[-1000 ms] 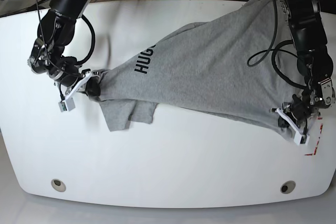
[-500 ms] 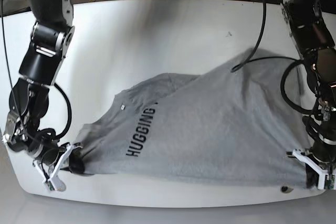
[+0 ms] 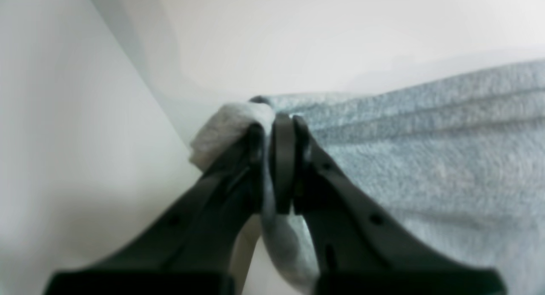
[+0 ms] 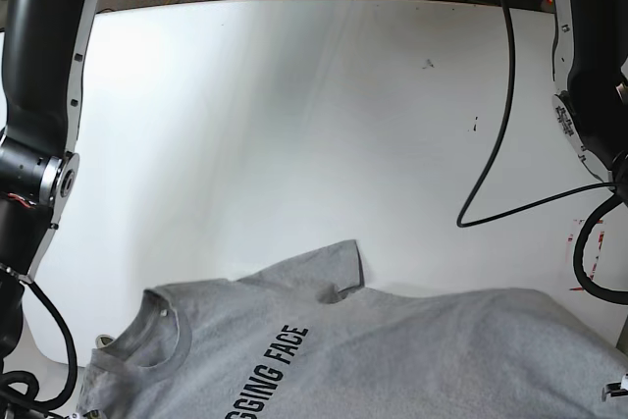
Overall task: Fold the T-shirt properly
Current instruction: 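Lift the shirt with both grippers and shake it out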
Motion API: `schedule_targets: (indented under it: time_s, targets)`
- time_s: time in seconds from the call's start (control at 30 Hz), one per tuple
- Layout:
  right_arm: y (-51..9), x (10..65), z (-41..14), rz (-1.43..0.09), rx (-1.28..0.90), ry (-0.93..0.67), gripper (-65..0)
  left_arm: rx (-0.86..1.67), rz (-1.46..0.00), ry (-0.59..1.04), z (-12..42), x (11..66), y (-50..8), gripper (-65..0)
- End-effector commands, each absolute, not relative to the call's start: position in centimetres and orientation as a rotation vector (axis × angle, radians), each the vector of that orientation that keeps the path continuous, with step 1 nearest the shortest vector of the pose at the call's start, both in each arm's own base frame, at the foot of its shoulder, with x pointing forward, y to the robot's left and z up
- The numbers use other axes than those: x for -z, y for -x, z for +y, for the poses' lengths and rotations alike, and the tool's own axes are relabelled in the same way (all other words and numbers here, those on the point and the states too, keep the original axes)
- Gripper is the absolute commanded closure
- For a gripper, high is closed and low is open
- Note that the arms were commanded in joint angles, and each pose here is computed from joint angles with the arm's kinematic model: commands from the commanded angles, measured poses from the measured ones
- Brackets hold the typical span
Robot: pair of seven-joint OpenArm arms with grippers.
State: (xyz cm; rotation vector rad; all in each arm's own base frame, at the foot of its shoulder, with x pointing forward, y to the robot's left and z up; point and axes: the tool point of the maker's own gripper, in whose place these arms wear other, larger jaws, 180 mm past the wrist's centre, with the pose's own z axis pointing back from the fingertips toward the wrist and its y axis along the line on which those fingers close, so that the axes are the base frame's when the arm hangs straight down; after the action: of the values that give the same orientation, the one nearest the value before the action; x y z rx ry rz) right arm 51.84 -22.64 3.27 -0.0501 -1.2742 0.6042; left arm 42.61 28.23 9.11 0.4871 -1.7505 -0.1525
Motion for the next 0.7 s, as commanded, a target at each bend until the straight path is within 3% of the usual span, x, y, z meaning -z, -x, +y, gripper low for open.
schedule_targets:
  time_s: [0.0,0.2,0.67]
  targets:
    - [-51.2,-5.0,-24.4,-1.279,-0.570,0.112,0.0,0.124,-1.786,-0.526,28.9,-10.5,-41.8,0.0]
    - [-50.0,-0.8,-24.7,-1.227,-0.568,0.063,0.0,0.201,-1.664,-0.522,28.2,-5.0,-42.3,0.0]
    - [-41.2,19.3,-27.3,-0.953,-0.437,-0.036,0.0,0.225,-1.284,-0.435,29.1,12.9,-38.2,0.0]
